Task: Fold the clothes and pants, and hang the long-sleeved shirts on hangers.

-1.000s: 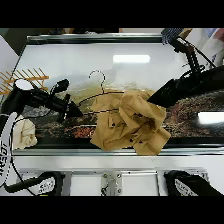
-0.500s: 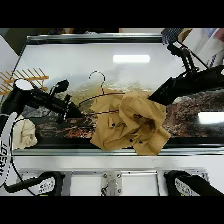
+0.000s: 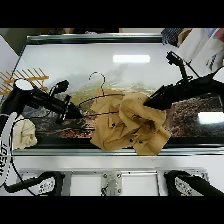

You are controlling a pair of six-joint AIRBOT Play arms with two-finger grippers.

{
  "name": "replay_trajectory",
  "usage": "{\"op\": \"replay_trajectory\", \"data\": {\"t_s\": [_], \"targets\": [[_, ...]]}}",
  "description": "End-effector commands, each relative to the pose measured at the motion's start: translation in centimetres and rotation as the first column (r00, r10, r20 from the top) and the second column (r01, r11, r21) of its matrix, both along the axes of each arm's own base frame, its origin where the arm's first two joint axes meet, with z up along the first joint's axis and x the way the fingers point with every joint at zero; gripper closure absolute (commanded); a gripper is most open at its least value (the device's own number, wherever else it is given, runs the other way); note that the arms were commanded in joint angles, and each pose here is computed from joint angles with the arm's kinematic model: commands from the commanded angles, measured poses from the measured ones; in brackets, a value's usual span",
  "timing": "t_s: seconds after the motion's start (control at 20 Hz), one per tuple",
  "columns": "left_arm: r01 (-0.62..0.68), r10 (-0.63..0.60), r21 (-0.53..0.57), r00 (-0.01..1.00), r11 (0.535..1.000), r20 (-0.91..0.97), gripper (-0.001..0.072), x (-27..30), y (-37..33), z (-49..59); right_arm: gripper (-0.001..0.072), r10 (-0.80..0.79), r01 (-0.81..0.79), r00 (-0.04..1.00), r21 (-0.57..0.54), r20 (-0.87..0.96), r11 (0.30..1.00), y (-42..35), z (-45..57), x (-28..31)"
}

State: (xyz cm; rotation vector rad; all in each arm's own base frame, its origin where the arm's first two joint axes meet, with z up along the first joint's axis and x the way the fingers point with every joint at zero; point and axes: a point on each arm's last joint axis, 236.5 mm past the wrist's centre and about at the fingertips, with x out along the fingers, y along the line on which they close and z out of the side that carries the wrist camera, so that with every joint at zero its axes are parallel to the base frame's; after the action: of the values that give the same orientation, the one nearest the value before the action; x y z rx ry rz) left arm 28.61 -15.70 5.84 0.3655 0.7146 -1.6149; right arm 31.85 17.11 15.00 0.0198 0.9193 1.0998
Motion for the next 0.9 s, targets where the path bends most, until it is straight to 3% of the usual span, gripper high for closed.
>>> {"op": "replay_trajectory", "data": {"t_s": [0.0, 0.25, 0.8, 0.85], "targets": [[0.002, -0.002, -0.001, 1.000, 1.000, -0.004, 0.0696, -0.1, 0.0, 0.0, 0.0255, 0.044, -0.040, 0.998, 0.080, -0.046, 0.996, 1.1, -1.3, -0.3], [0.001, -0.001, -0.001, 1.000, 1.000, -0.003, 0.0695, 0.0, 0.0, 0.0, 0.0258, 0.127, -0.111, 0.987, 0.161, -0.093, 0.981, 2.4, -1.9, -0.8], [0.001, -0.001, -0.002, 1.000, 1.000, -0.003, 0.0696, 0.0, 0.0, 0.0, 0.0274, 0.228, -0.209, 0.967, 0.164, -0.109, 0.964, 5.5, -2.5, -2.7], [0.001, -0.001, -0.002, 1.000, 1.000, -0.003, 0.0696, 0.0, 0.0, 0.0, 0.0400, 0.228, -0.209, 0.967, 0.164, -0.109, 0.964, 5.5, -2.5, -2.7]]}}
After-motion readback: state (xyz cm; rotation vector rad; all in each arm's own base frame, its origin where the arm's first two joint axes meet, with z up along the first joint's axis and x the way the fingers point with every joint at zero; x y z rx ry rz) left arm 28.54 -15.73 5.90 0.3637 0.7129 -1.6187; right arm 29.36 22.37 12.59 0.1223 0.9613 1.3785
